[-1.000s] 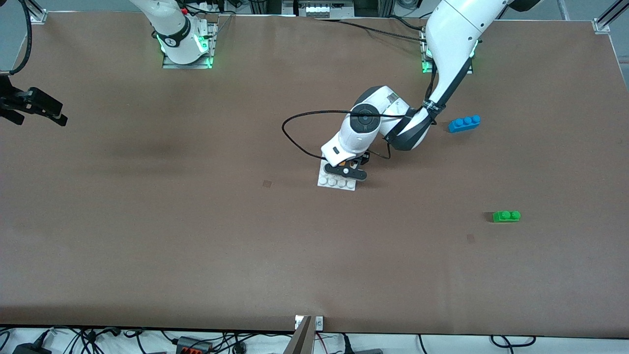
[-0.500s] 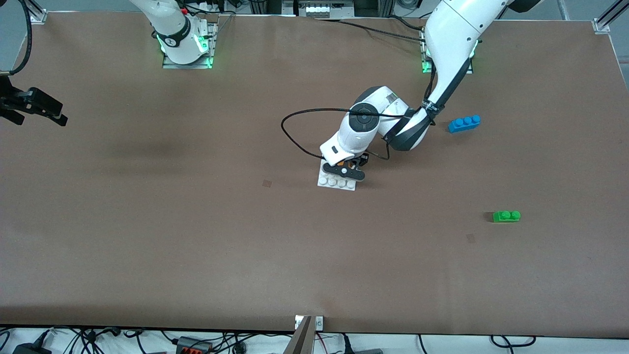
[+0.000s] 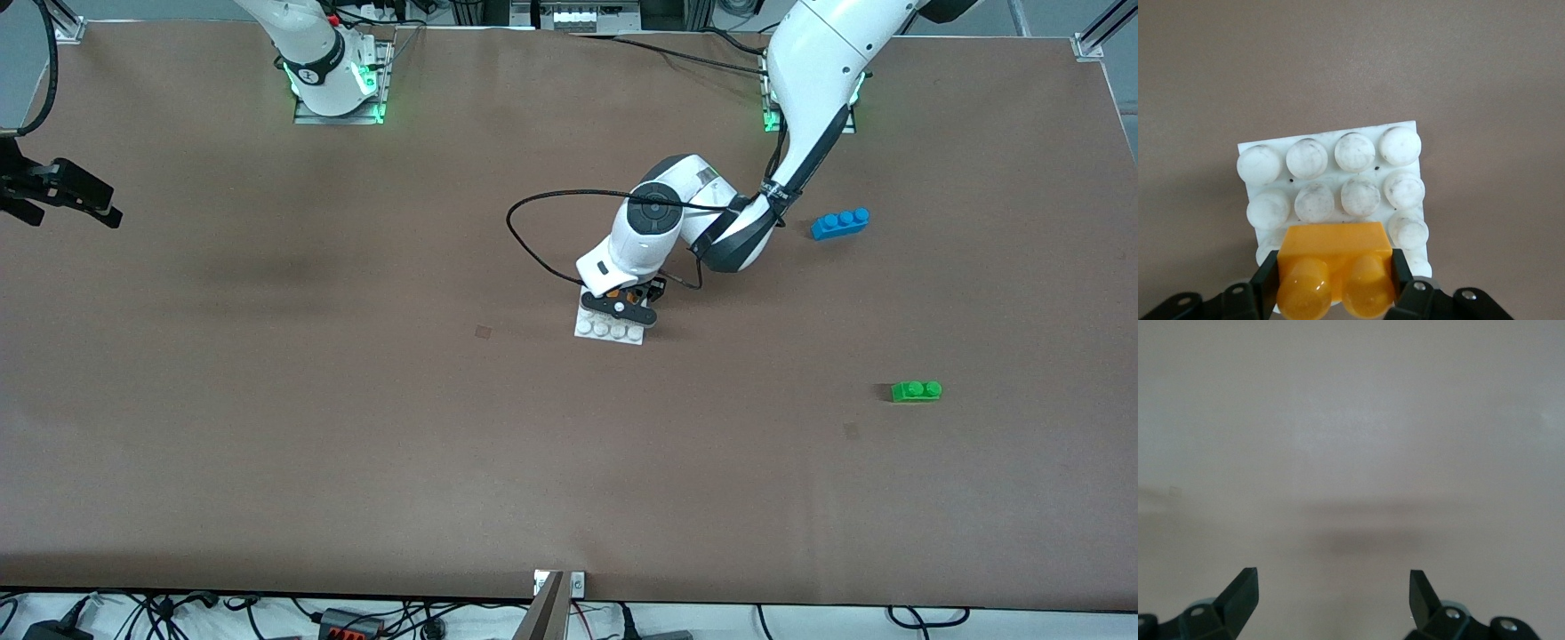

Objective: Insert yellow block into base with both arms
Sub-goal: 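Press the yellow block down onto the plate with the left gripper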

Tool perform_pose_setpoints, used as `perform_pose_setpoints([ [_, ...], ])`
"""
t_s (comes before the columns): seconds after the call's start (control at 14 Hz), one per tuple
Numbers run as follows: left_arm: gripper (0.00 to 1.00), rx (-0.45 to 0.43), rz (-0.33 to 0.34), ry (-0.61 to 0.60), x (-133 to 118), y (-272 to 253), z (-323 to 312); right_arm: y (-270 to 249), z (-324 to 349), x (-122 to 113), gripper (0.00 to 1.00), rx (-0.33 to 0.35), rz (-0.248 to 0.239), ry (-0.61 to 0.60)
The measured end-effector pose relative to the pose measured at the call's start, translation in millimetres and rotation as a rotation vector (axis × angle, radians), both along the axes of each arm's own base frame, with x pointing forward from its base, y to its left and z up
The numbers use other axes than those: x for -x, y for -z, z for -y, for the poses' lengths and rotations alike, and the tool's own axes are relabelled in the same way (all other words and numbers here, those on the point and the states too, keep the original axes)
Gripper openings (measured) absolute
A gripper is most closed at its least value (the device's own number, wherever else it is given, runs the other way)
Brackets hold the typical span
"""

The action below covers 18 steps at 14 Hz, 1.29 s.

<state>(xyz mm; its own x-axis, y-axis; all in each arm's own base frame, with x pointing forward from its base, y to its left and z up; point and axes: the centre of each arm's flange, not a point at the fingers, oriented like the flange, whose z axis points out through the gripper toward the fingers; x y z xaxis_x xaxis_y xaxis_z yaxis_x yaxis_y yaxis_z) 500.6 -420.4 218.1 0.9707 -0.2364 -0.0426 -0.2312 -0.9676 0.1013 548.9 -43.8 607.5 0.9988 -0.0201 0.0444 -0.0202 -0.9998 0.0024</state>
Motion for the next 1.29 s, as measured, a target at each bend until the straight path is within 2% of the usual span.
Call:
perform_pose_setpoints([
  [1.29, 0.68, 0.008, 0.008, 0.001, -1.8, 1.3, -0.3, 3.0, 2.5, -1.3, 1.0, 0.0, -0.005, 0.005],
])
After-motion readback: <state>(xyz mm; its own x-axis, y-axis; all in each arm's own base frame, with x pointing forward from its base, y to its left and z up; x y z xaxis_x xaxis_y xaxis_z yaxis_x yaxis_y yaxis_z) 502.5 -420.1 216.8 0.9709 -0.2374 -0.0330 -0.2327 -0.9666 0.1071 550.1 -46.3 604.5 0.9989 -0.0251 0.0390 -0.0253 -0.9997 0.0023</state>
